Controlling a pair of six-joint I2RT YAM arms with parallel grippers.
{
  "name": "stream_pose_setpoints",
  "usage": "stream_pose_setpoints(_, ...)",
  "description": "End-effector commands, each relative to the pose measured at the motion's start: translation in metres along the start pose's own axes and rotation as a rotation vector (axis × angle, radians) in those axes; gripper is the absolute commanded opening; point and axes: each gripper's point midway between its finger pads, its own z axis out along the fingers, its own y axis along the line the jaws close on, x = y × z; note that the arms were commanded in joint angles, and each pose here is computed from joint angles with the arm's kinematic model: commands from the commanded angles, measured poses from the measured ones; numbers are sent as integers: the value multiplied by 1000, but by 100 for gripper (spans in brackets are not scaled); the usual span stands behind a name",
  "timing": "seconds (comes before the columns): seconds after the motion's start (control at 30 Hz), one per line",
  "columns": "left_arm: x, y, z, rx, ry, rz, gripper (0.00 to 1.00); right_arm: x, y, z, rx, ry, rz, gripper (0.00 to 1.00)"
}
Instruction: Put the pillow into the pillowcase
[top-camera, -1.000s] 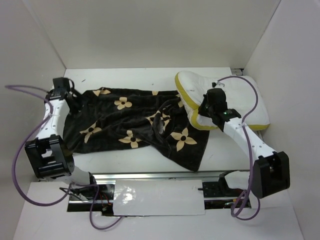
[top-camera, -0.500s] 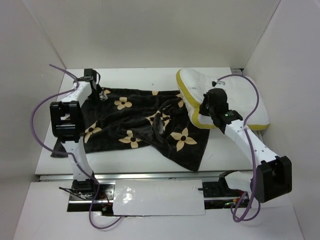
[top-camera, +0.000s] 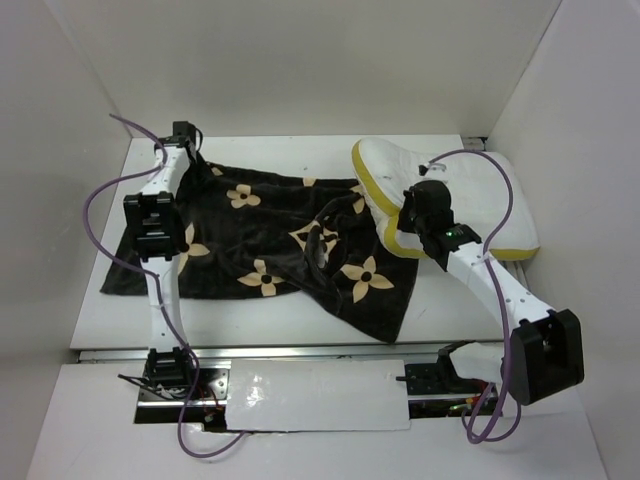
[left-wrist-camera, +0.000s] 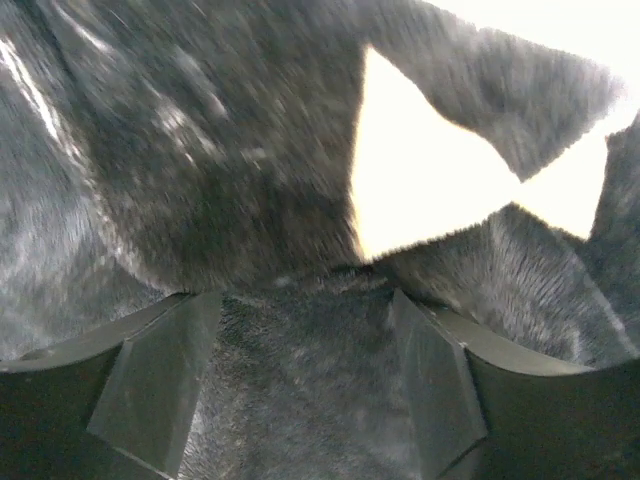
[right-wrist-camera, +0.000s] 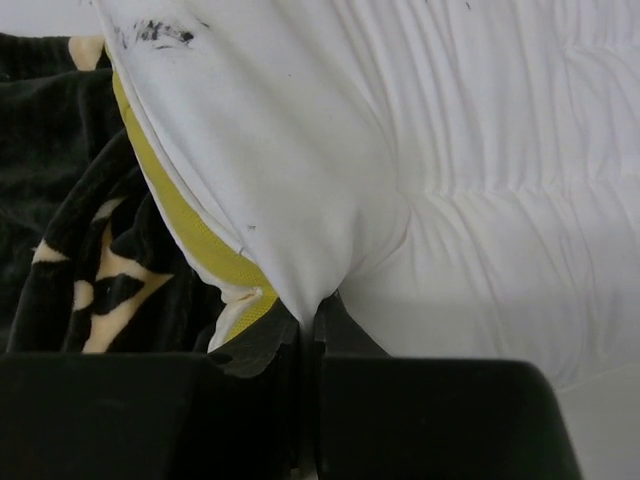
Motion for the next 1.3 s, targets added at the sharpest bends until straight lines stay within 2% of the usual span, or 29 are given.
stream_pose_setpoints(0.0, 9, 30, 61, 3, 92, -50, 83, -31, -24, 6, 123, -125, -52, 0)
stream_pose_setpoints(0.1, -6, 22, 68, 82, 68, -79, 86, -43, -16, 7, 89, -169, -48, 0)
stream_pose_setpoints(0.2, -27, 17, 76, 107, -36, -70, 92, -53, -5, -3, 25, -228, -53, 0)
stream_pose_setpoints(0.3, -60, -4, 54, 135, -139, -16, 99, -55, 3, -16, -38, -236, -64, 0)
stream_pose_setpoints(0.33, -58, -9, 53, 140, -139, -8, 100, -58, 7, -21, -48, -240, -66, 0)
stream_pose_setpoints(0.4, -82, -13, 12, 174, -211, -19, 100, -60, 15, -31, -84, -226, -61, 2)
stream_pose_setpoints(0.47, -79, -21, -12, 222, -217, -8, 100, -51, 23, -43, -117, -163, -85, 3)
stream_pose_setpoints(0.5, -95, -24, -52, 260, -271, -14, 100, -43, 29, -48, -144, -120, -101, 3)
stream_pose_setpoints(0.53, -93, -29, -67, 282, -276, -6, 100, -25, 27, -53, -140, -36, -126, 4)
stream_pose_setpoints(0.6, -85, -38, -105, 306, -282, 70, 100, -2, 38, -62, -151, 39, -177, 4)
stream_pose_setpoints(0.63, -75, -55, -140, 340, -306, 131, 100, 17, 35, -68, -136, 112, -204, 4)
stream_pose_setpoints(0.7, -56, -66, -170, 321, -323, 252, 100, 48, 45, -76, -153, 190, -236, 6)
stream_pose_setpoints(0.73, -19, -83, -179, 313, -279, 334, 100, 60, 45, -78, -152, 216, -253, 9)
stream_pose_setpoints(0.77, -9, -87, -207, 323, -308, 365, 100, 70, 43, -79, -124, 229, -242, 15)
stream_pose_setpoints(0.8, 5, -88, -214, 308, -306, 369, 100, 83, 49, -80, -138, 240, -268, 30)
stream_pose_setpoints(0.83, 22, -93, -221, 326, -297, 376, 100, 81, 52, -84, -149, 226, -273, 41)
stream_pose_setpoints(0.87, 59, -96, -228, 356, -251, 381, 100, 78, 55, -86, -158, 207, -273, 60)
stream_pose_setpoints(0.9, 79, -100, -232, 407, -218, 378, 100, 75, 60, -88, -171, 199, -274, 91)
stream_pose_setpoints(0.93, 94, -102, -236, 445, -200, 370, 100, 68, 64, -88, -184, 175, -278, 100)
stream_pose_setpoints(0.97, 128, -106, -222, 481, -153, 372, 100, 53, 70, -91, -206, 130, -269, 100)
stream_pose_setpoints(1.03, 152, -111, -242, 578, -156, 374, 99, 36, 74, -93, -220, 79, -262, 100)
stream_pose_setpoints(1.07, 183, -114, -237, 589, -125, 424, 99, 23, 80, -93, -240, 33, -273, 100)
stream_pose_setpoints(1.13, 193, -125, -244, 597, -170, 453, 99, 11, 77, -84, -225, 4, -272, 100)
stream_pose_setpoints(1.2, 214, -139, -245, 586, -160, 500, 99, 8, 76, -67, -203, 25, -259, 100)
stream_pose_setpoints(1.27, 228, -141, -226, 510, -124, 531, 99, 16, 81, -56, -220, 56, -263, 100)
